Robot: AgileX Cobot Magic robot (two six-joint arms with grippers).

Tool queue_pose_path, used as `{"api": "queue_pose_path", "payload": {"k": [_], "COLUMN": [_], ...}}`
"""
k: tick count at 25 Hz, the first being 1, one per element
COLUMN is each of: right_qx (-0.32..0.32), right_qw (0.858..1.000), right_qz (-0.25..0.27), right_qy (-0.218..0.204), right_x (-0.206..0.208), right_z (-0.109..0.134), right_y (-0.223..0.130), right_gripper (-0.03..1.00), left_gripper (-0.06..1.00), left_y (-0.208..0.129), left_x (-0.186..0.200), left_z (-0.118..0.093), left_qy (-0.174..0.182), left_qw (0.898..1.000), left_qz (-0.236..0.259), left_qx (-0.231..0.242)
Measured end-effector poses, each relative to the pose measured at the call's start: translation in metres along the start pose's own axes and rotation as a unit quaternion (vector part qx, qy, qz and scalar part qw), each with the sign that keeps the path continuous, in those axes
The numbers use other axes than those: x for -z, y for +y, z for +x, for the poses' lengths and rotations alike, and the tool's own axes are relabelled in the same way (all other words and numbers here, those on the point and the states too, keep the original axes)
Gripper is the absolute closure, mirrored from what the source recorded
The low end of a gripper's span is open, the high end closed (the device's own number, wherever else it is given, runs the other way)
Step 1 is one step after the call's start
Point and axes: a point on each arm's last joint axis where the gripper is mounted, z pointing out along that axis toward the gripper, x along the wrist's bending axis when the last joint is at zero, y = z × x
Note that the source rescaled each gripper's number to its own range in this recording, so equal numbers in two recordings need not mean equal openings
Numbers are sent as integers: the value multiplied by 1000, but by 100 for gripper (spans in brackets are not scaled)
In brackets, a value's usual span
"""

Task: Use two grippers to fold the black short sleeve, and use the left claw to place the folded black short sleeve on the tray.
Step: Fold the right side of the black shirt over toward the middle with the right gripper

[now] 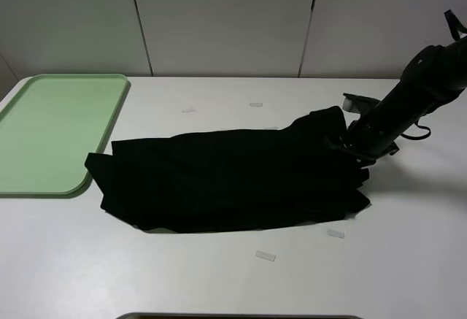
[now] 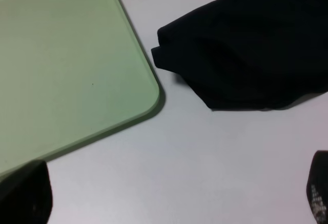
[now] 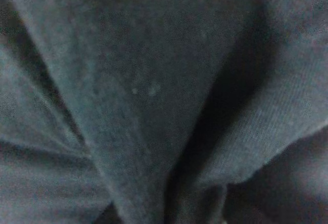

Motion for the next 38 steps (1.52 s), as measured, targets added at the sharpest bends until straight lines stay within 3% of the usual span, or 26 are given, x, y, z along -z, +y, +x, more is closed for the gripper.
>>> {"api": "queue_pose_path", "payload": {"k": [7, 11, 18, 26, 30, 38], "right_qx": [34, 21, -13, 19, 8, 26], "right_qw": [994, 987, 977, 979, 984, 990], "right_qz": [-8, -25, -27, -37, -34, -41], "right_qy": [-103, -160, -210, -201, -175, -130], "right_x": [26, 42, 44, 43, 38, 31], "right_z": [6, 3, 6, 67, 92, 115], "right_y": [-1, -1, -2, -8, -14, -17], "right_gripper": [77, 77, 77, 77, 77, 76], "left_gripper": [-6, -6, -6, -6, -6, -6], "left_y": [0, 0, 0, 0, 0, 0], "left_x": [0, 0, 0, 0, 0, 0], "left_z": [0, 0, 0, 0, 0, 0], "left_qy": [0, 0, 0, 0, 0, 0], "left_qw": [1000, 1000, 1000, 1000, 1000, 1000], "left_qz": [0, 0, 0, 0, 0, 0], "left_qx": [0, 0, 0, 0, 0, 0]}}
